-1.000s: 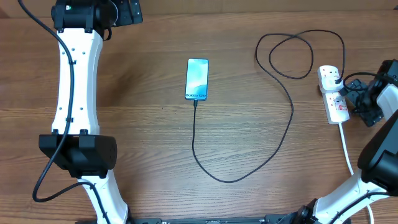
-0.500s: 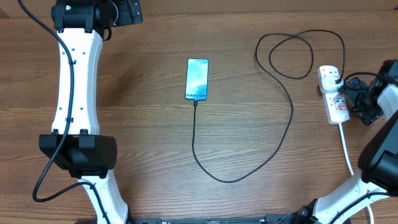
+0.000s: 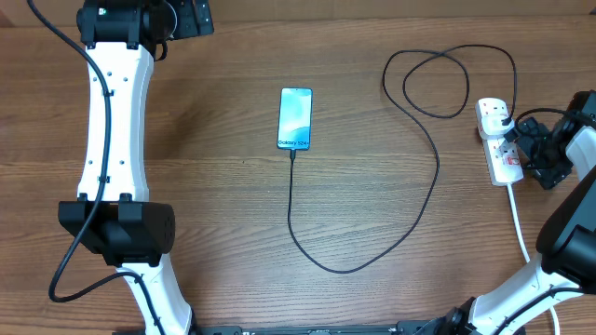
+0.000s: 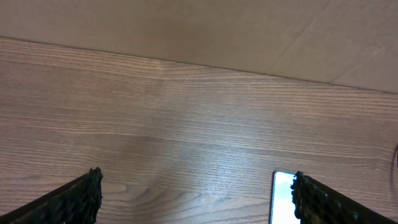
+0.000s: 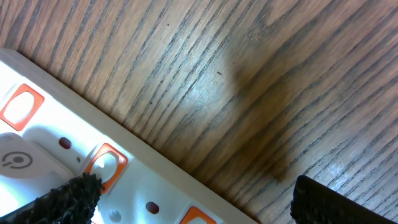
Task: Plug charger to phone and switch on socket
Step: 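Press down on the orange switch of the power strip with right gripper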
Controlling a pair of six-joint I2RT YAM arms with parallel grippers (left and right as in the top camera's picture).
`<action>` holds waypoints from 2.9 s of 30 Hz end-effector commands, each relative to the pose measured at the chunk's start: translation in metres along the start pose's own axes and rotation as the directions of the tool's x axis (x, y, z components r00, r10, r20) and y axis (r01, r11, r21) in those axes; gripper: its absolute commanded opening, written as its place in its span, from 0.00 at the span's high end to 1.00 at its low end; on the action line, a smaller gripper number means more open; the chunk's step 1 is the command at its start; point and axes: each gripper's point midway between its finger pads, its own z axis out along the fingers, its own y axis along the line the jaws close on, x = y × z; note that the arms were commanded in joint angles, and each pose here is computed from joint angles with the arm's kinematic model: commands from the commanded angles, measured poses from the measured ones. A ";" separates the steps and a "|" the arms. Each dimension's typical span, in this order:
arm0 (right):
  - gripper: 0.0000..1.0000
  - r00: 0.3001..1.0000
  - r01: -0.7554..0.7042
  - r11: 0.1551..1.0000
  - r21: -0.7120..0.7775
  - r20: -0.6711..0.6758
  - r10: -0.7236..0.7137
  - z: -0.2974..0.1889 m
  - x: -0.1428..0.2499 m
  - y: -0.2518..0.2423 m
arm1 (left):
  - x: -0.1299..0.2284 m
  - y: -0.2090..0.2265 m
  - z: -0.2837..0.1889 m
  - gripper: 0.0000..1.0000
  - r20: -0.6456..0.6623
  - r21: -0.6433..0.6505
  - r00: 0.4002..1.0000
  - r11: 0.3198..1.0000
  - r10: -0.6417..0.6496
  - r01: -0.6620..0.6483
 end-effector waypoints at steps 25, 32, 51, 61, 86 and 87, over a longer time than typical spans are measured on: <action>0.00 0.997 -0.079 0.996 0.048 0.016 0.078 0.003 -0.011 -0.008 | -0.002 0.000 -0.001 0.00 0.008 -0.009 1.000 1.000 0.021 -0.021; 0.00 0.999 -0.048 0.999 0.000 0.010 0.048 0.003 -0.011 0.001 | -0.002 0.000 -0.001 0.00 0.008 -0.009 1.000 1.000 0.021 -0.021; 0.00 0.999 -0.015 0.999 -0.034 -0.032 0.014 0.003 -0.003 0.006 | -0.002 0.000 -0.001 0.00 0.008 -0.009 1.000 1.000 0.021 -0.021; 0.00 0.997 0.011 1.000 -0.013 -0.078 -0.012 0.020 0.006 0.000 | -0.002 0.000 -0.001 0.00 0.008 -0.009 1.000 1.000 0.021 -0.021; 0.00 0.998 -0.013 1.000 -0.013 -0.057 0.012 0.007 -0.007 0.004 | -0.002 0.000 -0.001 0.00 0.008 -0.009 1.000 1.000 0.021 -0.021; 0.00 0.998 -0.006 1.000 -0.015 -0.058 0.006 0.007 -0.006 0.006 | -0.002 0.000 -0.001 0.00 0.008 -0.009 1.000 1.000 0.021 -0.021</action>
